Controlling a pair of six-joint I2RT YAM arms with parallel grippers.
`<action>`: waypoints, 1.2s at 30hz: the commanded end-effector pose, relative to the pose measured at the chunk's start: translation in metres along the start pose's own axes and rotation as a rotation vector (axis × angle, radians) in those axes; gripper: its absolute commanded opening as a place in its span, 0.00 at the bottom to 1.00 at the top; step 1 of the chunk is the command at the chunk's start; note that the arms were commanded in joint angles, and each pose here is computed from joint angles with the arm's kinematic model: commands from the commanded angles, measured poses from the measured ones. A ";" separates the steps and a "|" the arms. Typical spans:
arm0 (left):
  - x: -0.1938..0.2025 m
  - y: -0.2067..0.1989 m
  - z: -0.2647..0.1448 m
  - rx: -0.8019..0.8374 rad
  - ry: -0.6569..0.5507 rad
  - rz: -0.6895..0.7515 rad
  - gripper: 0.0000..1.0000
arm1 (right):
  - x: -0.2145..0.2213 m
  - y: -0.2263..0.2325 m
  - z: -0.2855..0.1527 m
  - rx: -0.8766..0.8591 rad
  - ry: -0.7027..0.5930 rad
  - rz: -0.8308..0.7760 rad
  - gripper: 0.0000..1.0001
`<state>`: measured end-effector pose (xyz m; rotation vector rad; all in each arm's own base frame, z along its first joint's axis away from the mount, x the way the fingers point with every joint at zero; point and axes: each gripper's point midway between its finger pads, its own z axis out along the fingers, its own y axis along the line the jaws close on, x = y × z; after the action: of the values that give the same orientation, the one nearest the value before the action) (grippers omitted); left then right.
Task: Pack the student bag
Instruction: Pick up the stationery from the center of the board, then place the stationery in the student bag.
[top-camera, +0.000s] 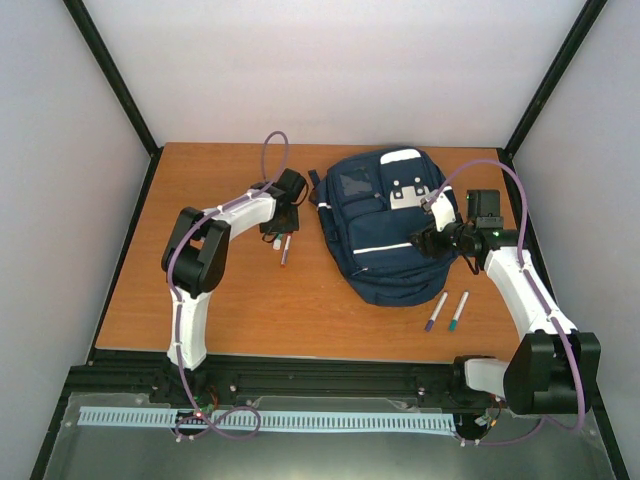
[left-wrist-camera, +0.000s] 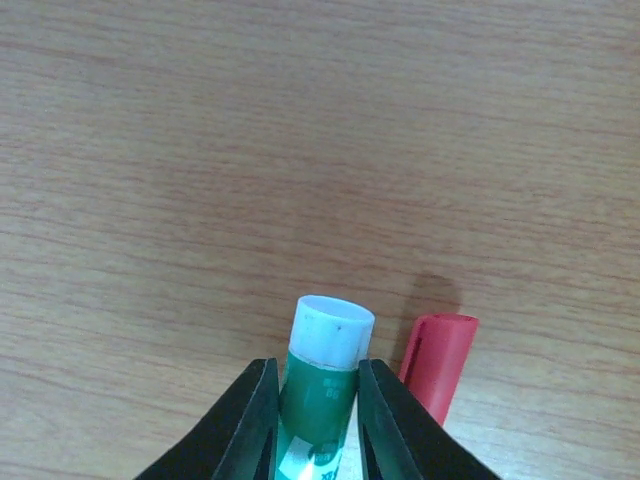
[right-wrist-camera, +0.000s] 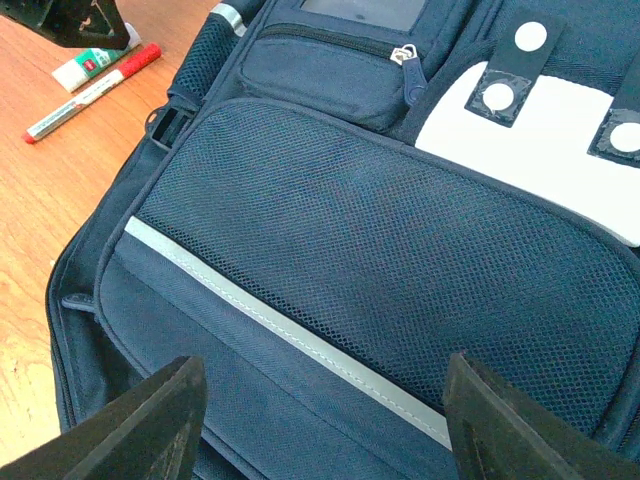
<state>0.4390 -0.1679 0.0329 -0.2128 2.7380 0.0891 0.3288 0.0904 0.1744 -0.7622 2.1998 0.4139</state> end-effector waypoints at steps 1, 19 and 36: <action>0.011 0.015 0.006 -0.059 0.028 -0.004 0.22 | -0.009 0.002 -0.003 -0.018 -0.024 -0.016 0.66; 0.047 0.027 -0.037 0.054 0.036 -0.010 0.07 | 0.036 0.000 0.008 -0.045 0.237 -0.466 0.47; 0.070 -0.093 -0.207 0.864 -0.130 0.150 0.01 | 0.041 0.017 0.042 0.048 0.330 -0.964 0.51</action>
<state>0.3183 -0.2686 0.1535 0.1614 2.5473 -0.7406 0.3103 0.1052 0.1248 -1.7177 1.9039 -0.1481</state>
